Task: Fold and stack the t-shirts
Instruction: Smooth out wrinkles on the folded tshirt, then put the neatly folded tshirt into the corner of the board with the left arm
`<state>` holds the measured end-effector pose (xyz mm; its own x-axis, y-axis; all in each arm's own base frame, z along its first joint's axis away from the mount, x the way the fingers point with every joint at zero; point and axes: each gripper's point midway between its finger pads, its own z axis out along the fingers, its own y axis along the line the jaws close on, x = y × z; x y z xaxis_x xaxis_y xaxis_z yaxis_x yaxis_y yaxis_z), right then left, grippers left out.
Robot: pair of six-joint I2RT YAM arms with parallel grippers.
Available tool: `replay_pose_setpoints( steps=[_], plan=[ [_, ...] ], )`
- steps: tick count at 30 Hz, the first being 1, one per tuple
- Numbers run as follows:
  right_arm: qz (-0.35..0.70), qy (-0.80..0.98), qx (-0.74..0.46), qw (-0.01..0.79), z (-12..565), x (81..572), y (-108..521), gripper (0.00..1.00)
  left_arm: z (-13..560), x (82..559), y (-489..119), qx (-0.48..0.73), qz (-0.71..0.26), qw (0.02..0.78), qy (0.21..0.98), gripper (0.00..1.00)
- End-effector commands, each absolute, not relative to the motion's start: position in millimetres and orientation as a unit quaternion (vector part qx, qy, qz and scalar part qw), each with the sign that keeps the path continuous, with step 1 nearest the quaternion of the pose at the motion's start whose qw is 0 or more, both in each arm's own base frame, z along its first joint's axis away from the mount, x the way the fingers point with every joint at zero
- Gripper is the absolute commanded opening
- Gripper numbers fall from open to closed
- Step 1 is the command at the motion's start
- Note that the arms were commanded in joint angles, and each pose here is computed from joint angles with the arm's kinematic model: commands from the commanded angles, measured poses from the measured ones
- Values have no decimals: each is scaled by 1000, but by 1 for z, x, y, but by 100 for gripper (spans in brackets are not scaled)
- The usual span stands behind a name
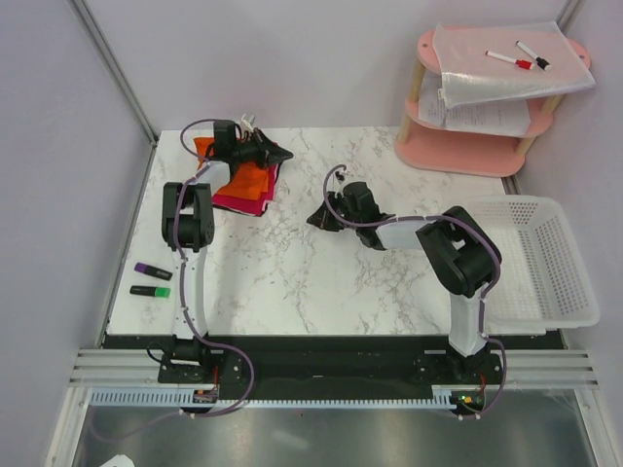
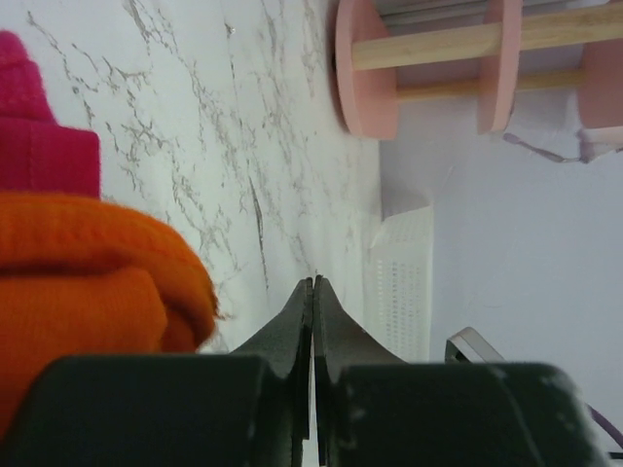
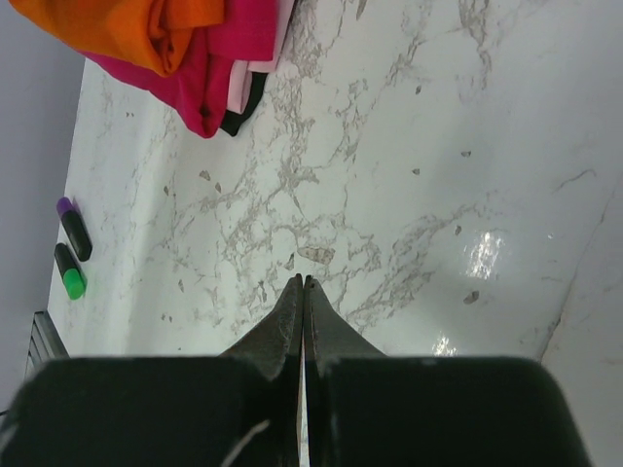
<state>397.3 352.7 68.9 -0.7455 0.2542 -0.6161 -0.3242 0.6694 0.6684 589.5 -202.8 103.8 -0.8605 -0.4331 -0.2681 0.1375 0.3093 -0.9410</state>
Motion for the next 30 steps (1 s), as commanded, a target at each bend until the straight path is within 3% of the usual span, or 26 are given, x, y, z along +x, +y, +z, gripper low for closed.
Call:
replay_pose_setpoints(
  steps=[1, 2, 3, 5, 11, 19, 30],
  plan=[
    [413, 823, -32, 388, 99, 394, 347, 0, 176, 569, -201, -26, -505, 316, 802, 2],
    [409, 824, -33, 390, 99, 393, 345, 0, 183, 577, -191, -13, -436, 370, 820, 2],
    [404, 827, -32, 389, 97, 393, 342, 0, 170, 563, -196, -18, -396, 347, 850, 2],
    [389, 832, -28, 394, 98, 394, 334, 0, 165, 564, -183, -12, -309, 378, 873, 2],
    [362, 838, -10, 408, 106, 406, 304, 0, 114, 539, -171, -4, -168, 337, 926, 2],
    [349, 837, 27, 421, 114, 422, 260, 1, 51, 520, -158, 3, -61, 275, 959, 2],
    [352, 834, 40, 423, 117, 425, 240, 0, 22, 530, -124, -27, 14, 252, 967, 2]
  ],
)
